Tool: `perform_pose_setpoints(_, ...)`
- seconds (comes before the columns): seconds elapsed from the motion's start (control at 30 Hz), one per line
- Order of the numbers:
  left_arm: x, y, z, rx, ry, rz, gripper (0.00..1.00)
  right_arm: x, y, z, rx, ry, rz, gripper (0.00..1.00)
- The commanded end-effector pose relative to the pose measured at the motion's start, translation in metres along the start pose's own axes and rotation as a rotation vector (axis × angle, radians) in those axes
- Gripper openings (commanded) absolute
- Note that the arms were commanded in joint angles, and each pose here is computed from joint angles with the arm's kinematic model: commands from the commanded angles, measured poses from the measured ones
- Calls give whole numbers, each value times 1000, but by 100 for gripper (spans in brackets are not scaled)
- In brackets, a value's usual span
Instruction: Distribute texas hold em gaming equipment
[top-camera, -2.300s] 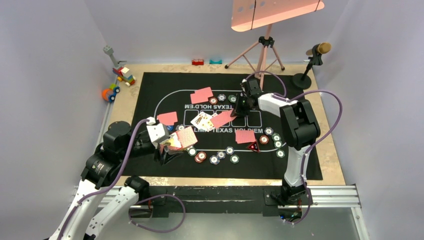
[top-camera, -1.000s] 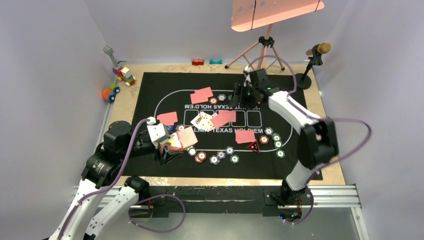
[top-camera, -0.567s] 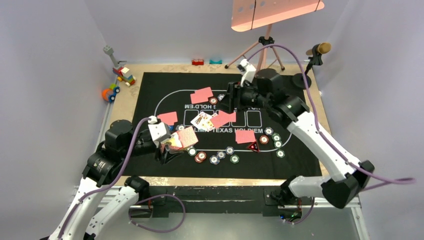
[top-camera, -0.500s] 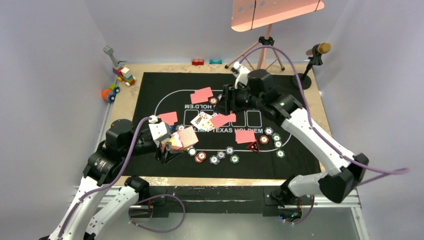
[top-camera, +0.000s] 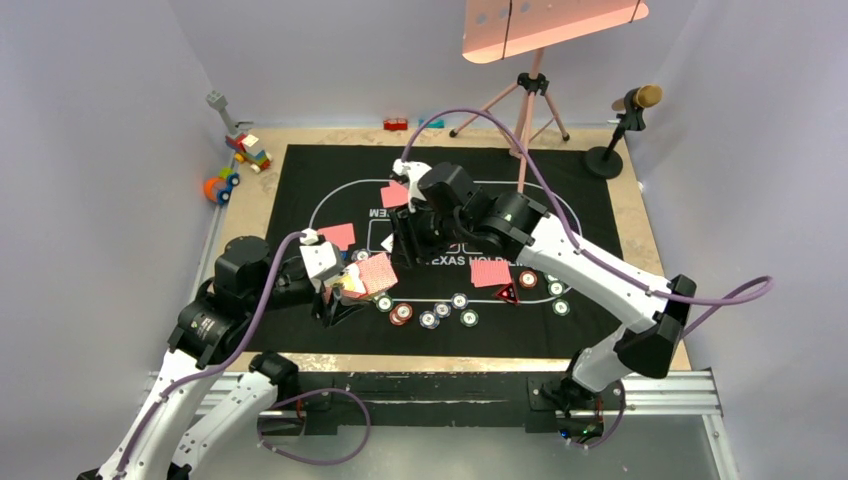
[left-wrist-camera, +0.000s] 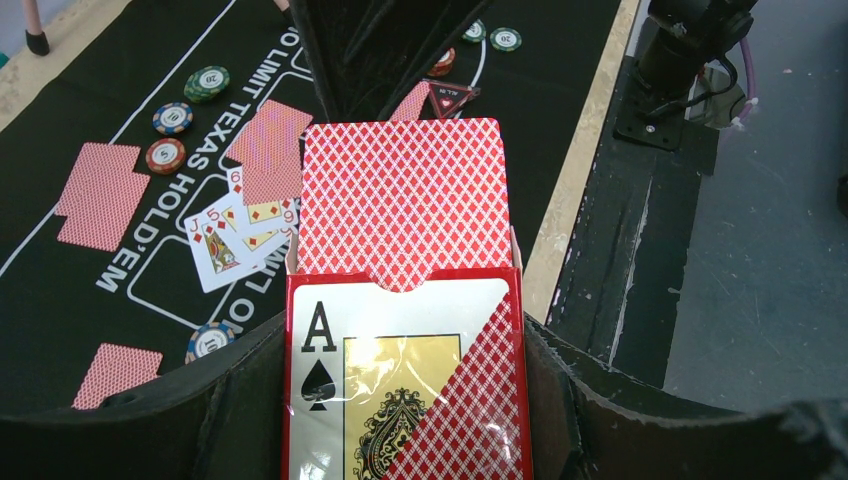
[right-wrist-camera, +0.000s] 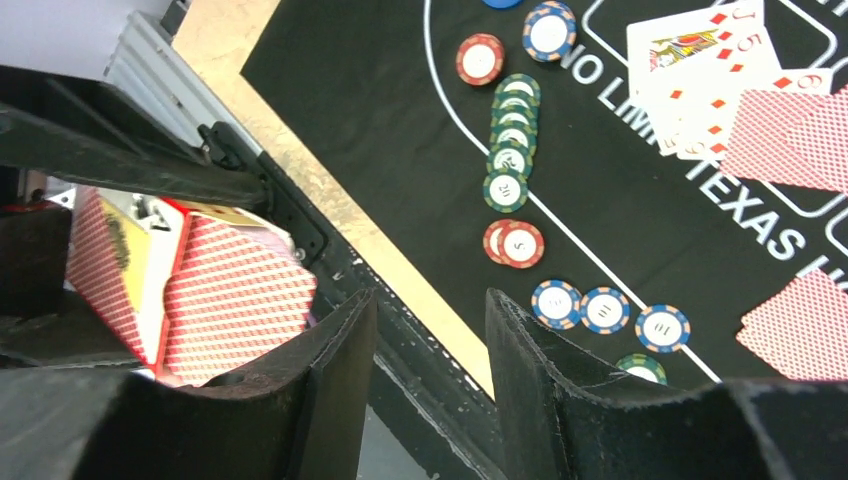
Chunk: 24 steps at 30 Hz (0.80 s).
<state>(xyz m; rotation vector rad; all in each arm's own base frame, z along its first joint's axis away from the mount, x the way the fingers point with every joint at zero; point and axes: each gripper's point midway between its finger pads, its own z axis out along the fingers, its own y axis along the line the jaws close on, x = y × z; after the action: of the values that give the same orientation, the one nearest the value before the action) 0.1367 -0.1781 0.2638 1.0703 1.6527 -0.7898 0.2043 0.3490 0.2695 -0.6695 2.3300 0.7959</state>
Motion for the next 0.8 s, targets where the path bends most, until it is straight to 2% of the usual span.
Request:
perform_pose_setpoints(0.0, -26, 4, -4, -16, -74, 75, 3, 1, 20, 0, -2, 14, -44, 48)
perform_pose_setpoints(0.4, -28, 4, -5, -16, -78, 76, 3, 14, 60, 15, -57, 66, -74, 48)
perform_pose_setpoints(0.53, -28, 3, -5, -12, -78, 78, 3, 10, 54, 12, -26, 55, -84, 50)
perform_pose_setpoints(0.77, -29, 0, -7, -4, -81, 80, 3, -1, 5, -13, 160, 26, -116, 51)
